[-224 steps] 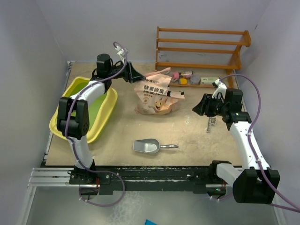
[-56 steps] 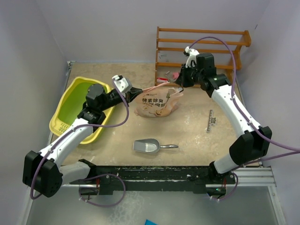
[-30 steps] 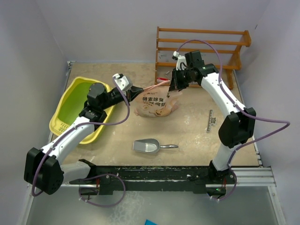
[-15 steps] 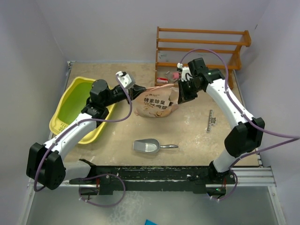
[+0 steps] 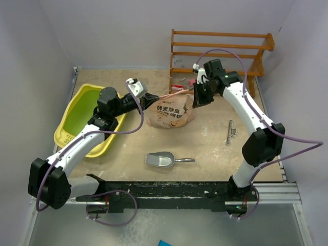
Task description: Fill the litter box with clean litter
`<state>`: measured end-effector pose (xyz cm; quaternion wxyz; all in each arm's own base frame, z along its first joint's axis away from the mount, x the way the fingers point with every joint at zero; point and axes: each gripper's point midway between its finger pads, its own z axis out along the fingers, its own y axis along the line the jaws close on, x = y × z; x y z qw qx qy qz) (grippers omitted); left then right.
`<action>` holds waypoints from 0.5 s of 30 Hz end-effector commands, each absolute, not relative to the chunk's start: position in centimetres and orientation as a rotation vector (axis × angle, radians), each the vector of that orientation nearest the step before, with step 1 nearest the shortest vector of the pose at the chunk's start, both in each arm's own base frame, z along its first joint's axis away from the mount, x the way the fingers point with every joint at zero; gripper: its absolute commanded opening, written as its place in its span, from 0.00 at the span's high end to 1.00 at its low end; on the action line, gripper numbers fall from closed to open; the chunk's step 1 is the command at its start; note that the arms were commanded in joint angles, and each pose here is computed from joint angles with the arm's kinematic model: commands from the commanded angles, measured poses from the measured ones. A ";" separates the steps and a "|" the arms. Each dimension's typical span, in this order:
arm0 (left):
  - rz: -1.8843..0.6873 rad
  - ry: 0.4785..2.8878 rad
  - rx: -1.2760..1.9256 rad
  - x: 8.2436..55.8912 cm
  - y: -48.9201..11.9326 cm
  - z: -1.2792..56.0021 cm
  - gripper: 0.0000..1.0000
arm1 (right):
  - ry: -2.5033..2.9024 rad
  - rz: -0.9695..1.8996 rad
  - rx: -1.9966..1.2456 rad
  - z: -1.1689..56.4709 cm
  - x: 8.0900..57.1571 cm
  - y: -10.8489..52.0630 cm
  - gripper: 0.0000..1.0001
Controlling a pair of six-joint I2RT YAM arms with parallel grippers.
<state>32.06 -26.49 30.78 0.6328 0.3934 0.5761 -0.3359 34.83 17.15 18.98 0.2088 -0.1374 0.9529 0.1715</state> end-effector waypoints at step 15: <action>-0.760 1.115 0.891 30.7 -26.8 37.7 1.00 | 2.435 0.723 -0.393 23.7 37.9 21.3 1.00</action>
